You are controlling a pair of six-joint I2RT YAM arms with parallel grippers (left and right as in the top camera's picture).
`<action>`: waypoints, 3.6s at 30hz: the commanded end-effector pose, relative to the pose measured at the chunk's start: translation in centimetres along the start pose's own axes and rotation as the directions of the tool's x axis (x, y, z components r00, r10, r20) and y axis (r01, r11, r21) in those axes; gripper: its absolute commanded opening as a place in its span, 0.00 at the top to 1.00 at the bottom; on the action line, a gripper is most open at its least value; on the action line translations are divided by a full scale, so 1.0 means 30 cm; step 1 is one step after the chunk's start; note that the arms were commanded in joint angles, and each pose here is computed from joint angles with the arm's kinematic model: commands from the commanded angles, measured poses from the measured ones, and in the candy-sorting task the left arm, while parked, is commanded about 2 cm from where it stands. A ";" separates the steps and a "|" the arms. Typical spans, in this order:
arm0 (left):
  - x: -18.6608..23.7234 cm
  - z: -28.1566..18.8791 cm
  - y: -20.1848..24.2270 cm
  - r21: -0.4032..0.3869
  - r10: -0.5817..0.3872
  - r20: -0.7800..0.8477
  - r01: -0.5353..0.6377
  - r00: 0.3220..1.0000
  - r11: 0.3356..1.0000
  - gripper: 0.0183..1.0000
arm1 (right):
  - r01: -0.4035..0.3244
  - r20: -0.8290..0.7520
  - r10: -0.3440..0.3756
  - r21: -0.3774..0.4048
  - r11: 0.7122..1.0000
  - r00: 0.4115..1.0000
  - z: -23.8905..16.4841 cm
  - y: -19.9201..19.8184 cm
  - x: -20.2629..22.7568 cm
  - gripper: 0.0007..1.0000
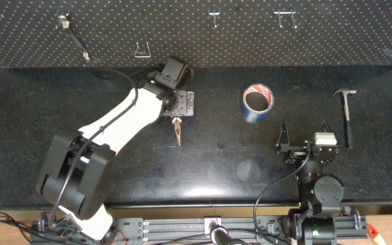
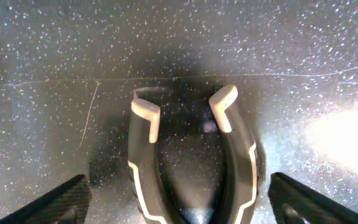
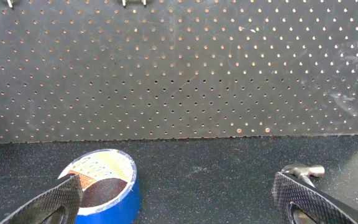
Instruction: Place Tools Onto Pegboard
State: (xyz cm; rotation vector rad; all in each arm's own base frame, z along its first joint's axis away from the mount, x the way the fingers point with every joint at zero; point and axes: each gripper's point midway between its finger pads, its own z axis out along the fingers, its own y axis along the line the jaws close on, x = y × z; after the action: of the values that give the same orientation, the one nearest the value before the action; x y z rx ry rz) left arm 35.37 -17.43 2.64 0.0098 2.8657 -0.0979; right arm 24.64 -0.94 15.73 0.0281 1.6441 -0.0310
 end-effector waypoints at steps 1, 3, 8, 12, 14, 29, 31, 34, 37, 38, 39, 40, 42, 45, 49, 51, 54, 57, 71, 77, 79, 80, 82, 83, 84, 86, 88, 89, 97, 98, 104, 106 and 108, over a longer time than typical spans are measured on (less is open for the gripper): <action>-0.019 0.012 0.001 -0.009 0.005 0.009 -0.005 1.000 1.000 0.15 | 0.014 0.003 -0.014 -0.001 1.000 1.000 -0.001 -0.001 0.000 0.00; -0.019 0.012 0.001 -0.008 0.005 0.009 -0.005 1.000 1.000 0.16 | 0.014 0.003 -0.014 -0.001 1.000 1.000 -0.001 -0.001 0.000 0.00; -0.021 0.012 0.001 -0.007 0.005 0.011 -0.005 1.000 1.000 0.17 | 0.014 0.003 -0.014 -0.001 1.000 1.000 -0.001 -0.001 0.000 0.00; -0.013 0.025 -0.001 -0.006 0.001 -0.001 -0.001 1.000 1.000 0.23 | 0.014 0.003 -0.014 -0.001 1.000 1.000 -0.001 -0.001 0.000 0.00; -0.008 0.031 -0.003 -0.004 0.003 -0.008 -0.003 1.000 1.000 0.23 | 0.014 0.003 -0.014 -0.001 1.000 1.000 -0.001 -0.001 0.000 0.00; -0.034 0.030 -0.023 0.025 -0.053 0.021 0.052 0.998 0.998 0.37 | 0.014 0.003 -0.014 -0.001 1.000 1.000 -0.001 -0.001 0.000 0.00; -0.040 0.030 -0.031 0.037 -0.054 0.026 0.053 0.998 0.998 0.37 | 0.014 0.003 -0.014 -0.001 1.000 1.000 -0.001 -0.001 0.000 0.00; -0.049 0.029 -0.040 0.051 -0.056 0.035 0.054 0.998 0.997 0.38 | 0.014 0.003 -0.014 -0.001 1.000 1.000 -0.001 -0.001 0.000 0.00; -0.047 0.029 -0.045 0.059 -0.059 0.032 0.057 0.998 0.997 0.38 | 0.014 0.003 -0.014 -0.001 1.000 1.000 -0.001 -0.001 0.000 0.00; -0.047 0.029 -0.046 0.061 -0.059 0.031 0.057 0.998 0.997 0.38 | 0.014 0.003 -0.014 -0.001 1.000 1.000 -0.001 -0.001 0.000 0.00; -0.047 0.029 -0.046 0.061 -0.059 0.031 0.057 0.998 0.997 0.38 | 0.014 0.003 -0.014 -0.001 1.000 1.000 -0.001 -0.001 0.000 0.00; -0.047 0.029 -0.046 0.061 -0.059 0.031 0.057 0.998 0.997 0.39 | 0.014 0.003 -0.014 -0.001 1.000 1.000 -0.001 -0.001 0.000 0.00; -0.047 0.029 -0.046 0.061 -0.058 0.031 0.056 0.998 0.997 0.39 | 0.014 0.003 -0.014 -0.001 1.000 1.000 -0.001 -0.001 0.000 0.00; -0.047 0.029 -0.046 0.060 -0.058 0.031 0.056 0.998 0.997 0.39 | 0.014 0.003 -0.014 -0.001 1.000 1.000 -0.001 -0.001 0.001 0.00; -0.048 0.029 -0.047 0.061 -0.058 0.032 0.056 0.998 0.997 0.42 | 0.014 0.003 -0.014 -0.001 1.000 1.000 -0.001 -0.001 0.000 0.00; -0.048 0.029 -0.047 0.061 -0.058 0.032 0.056 0.998 0.997 0.48 | 0.014 0.003 -0.014 -0.001 1.000 1.000 -0.001 -0.001 0.000 0.00; -0.048 0.028 -0.047 0.062 -0.058 0.032 0.056 0.998 0.997 0.52 | 0.014 0.003 -0.014 -0.001 1.000 1.000 -0.001 -0.001 0.000 0.00; -0.048 0.028 -0.047 0.062 -0.058 0.032 0.056 0.998 0.997 0.53 | 0.014 0.003 -0.014 -0.001 1.000 1.000 -0.001 -0.001 0.000 0.00; -0.048 0.028 -0.047 0.061 -0.058 0.033 0.056 0.998 0.997 0.60 | 0.014 0.003 -0.014 -0.001 1.000 1.000 -0.001 -0.001 0.000 0.00; -0.048 0.028 -0.047 0.061 -0.058 0.033 0.056 0.998 0.997 0.72 | 0.014 0.003 -0.014 -0.001 1.000 1.000 -0.001 -0.001 0.000 0.00; -0.049 0.028 -0.047 0.062 -0.058 0.033 0.056 0.998 0.997 0.84 | 0.014 0.003 -0.014 -0.001 1.000 1.000 -0.001 -0.001 0.000 0.00; -0.049 0.028 -0.047 0.062 -0.058 0.034 0.056 0.998 0.997 0.89 | 0.014 0.003 -0.014 -0.001 1.000 1.000 -0.001 -0.001 0.000 0.00; -0.050 0.026 -0.048 0.063 -0.058 0.035 0.056 0.998 0.996 0.98 | 0.014 0.003 -0.014 -0.001 1.000 1.000 -0.001 -0.001 0.000 0.00; -0.052 0.021 -0.049 0.065 -0.058 0.038 0.056 0.998 0.996 0.99 | 0.014 0.003 -0.014 -0.001 1.000 1.000 -0.001 -0.001 0.000 0.00; -0.055 0.014 -0.051 0.068 -0.058 0.043 0.055 0.997 0.996 0.99 | 0.014 0.003 -0.014 -0.001 1.000 1.000 -0.001 -0.001 0.000 0.00; -0.062 -0.001 -0.053 0.073 -0.059 0.054 0.055 0.997 0.996 0.99 | 0.014 0.003 -0.014 -0.001 1.000 1.000 -0.001 -0.001 0.000 0.00; -0.075 -0.024 -0.055 0.079 -0.061 0.073 0.055 0.995 0.995 0.99 | 0.014 0.003 -0.014 -0.001 1.000 1.000 -0.001 -0.001 0.000 0.00; -0.083 -0.038 -0.053 0.078 -0.062 0.086 0.055 0.994 0.995 0.99 | 0.014 0.003 -0.014 -0.001 1.000 1.000 -0.001 -0.001 0.000 0.00; -0.149 -0.194 -0.059 0.080 -0.001 0.222 -0.018 0.975 0.997 0.99 | 0.014 0.003 -0.014 -0.001 1.000 1.000 -0.001 -0.001 0.000 0.00; -0.153 -0.214 -0.064 0.084 0.003 0.237 -0.024 0.972 0.996 0.99 | 0.014 0.003 -0.014 -0.001 1.000 1.000 -0.001 -0.001 0.000 0.00; -0.190 -0.372 -0.075 0.126 0.015 0.342 -0.062 0.940 0.990 0.99 | 0.014 0.003 -0.014 -0.001 1.000 1.000 -0.001 -0.001 0.000 0.00; -0.201 -0.435 -0.076 0.122 0.063 0.389 -0.119 0.919 0.985 0.99 | 0.014 0.003 -0.014 -0.001 1.000 1.000 -0.001 -0.001 0.000 0.00; -0.209 -0.489 -0.072 0.107 0.112 0.430 -0.173 0.896 0.979 0.99 | 0.014 0.003 -0.014 -0.001 1.000 1.000 -0.001 -0.001 0.000 0.00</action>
State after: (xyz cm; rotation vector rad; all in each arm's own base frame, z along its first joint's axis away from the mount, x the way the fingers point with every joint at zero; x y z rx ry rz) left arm 37.36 -18.93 14.12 0.0803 2.5349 -0.2627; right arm 24.64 -0.94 15.73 0.0281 1.6441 -0.0310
